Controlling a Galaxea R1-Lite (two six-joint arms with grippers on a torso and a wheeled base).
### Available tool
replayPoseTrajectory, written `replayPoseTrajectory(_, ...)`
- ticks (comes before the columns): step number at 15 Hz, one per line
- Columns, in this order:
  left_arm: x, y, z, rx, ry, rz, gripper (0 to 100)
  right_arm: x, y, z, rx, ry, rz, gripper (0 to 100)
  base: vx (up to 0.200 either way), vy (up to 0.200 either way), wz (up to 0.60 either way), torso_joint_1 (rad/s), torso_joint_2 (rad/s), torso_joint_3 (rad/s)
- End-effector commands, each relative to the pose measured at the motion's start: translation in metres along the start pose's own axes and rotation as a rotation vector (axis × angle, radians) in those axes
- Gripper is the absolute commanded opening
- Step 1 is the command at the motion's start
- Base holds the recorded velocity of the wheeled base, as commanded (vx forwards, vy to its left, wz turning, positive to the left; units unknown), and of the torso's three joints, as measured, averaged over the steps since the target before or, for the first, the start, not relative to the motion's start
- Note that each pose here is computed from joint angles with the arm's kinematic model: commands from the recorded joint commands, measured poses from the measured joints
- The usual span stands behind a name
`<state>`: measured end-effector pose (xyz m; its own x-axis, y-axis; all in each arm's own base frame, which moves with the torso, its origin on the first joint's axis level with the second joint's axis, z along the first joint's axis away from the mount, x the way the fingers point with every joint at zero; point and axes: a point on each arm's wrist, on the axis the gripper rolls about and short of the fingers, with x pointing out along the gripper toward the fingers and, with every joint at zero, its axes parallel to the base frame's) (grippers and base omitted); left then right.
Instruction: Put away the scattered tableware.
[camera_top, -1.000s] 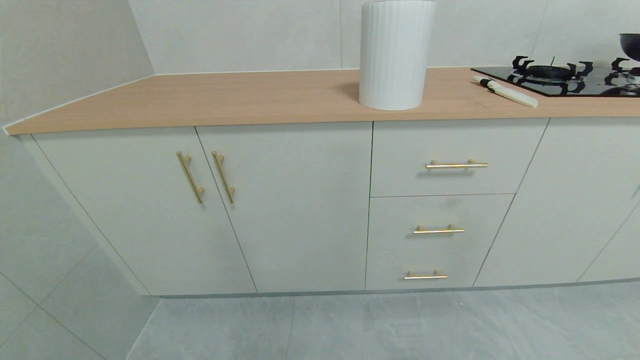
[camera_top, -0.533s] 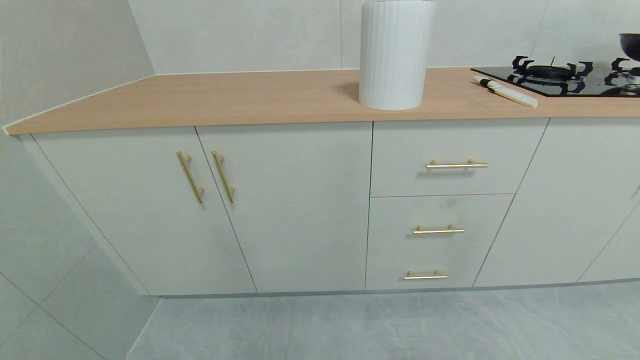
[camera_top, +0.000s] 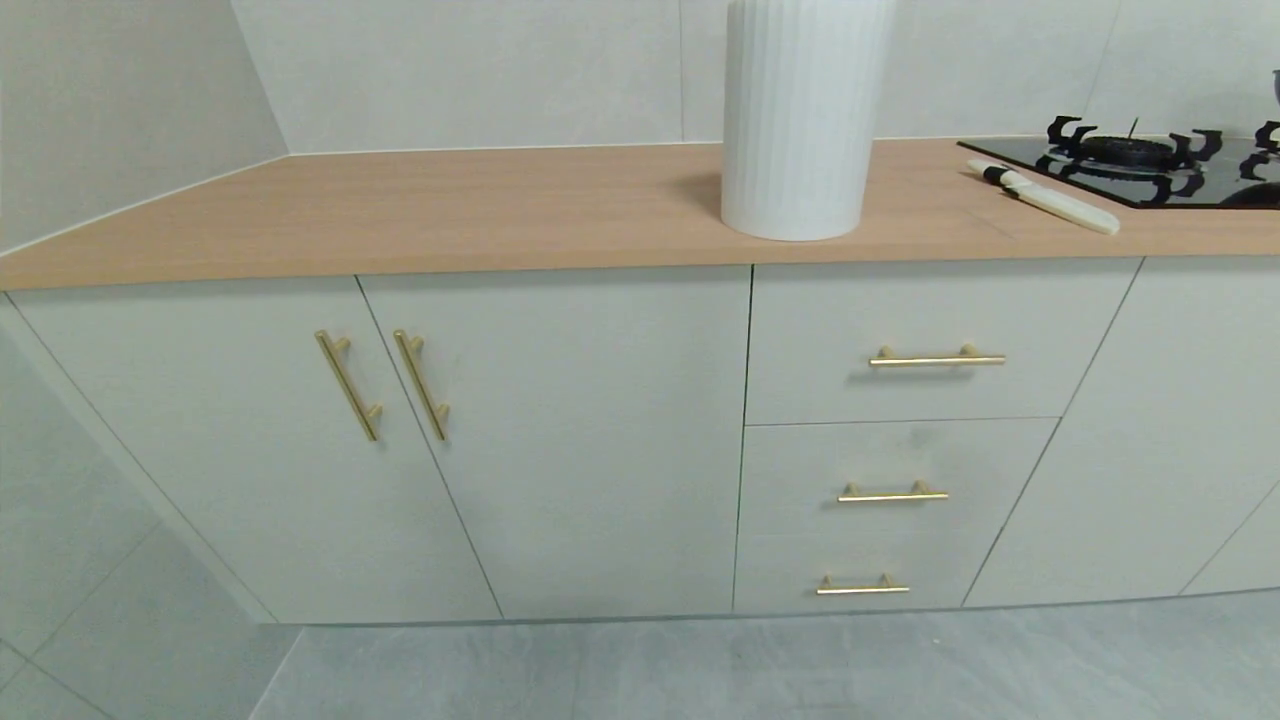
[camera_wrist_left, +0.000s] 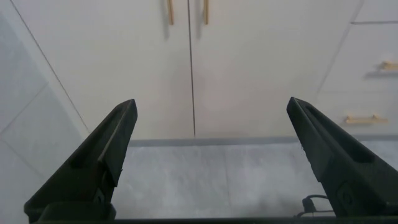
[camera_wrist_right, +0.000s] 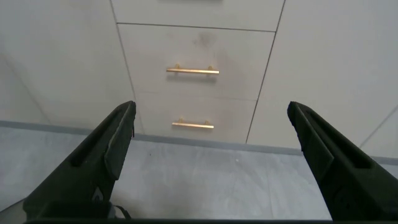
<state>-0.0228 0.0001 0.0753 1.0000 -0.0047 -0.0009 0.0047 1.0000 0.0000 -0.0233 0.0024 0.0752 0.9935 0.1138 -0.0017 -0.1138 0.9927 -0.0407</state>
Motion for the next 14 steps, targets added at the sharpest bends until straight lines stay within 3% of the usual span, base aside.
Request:
replayPoseTrajectory(1, 0.0, 0.0, 0.0, 0.0, 0.001, 0.0, 100, 0.0002, 0.0, 0.0001, 0.0, 0.003, 0.001, 100, 0.2, 0.0, 0.0, -0.002, 0.01, 0.002)
replayPoseTrajectory(14, 0.0, 0.0, 0.0, 0.0, 0.001, 0.0, 100, 0.0002, 0.0, 0.0001, -0.002, 0.003, 0.001, 100, 0.2, 0.0, 0.0, 0.001, 0.0, 0.002)
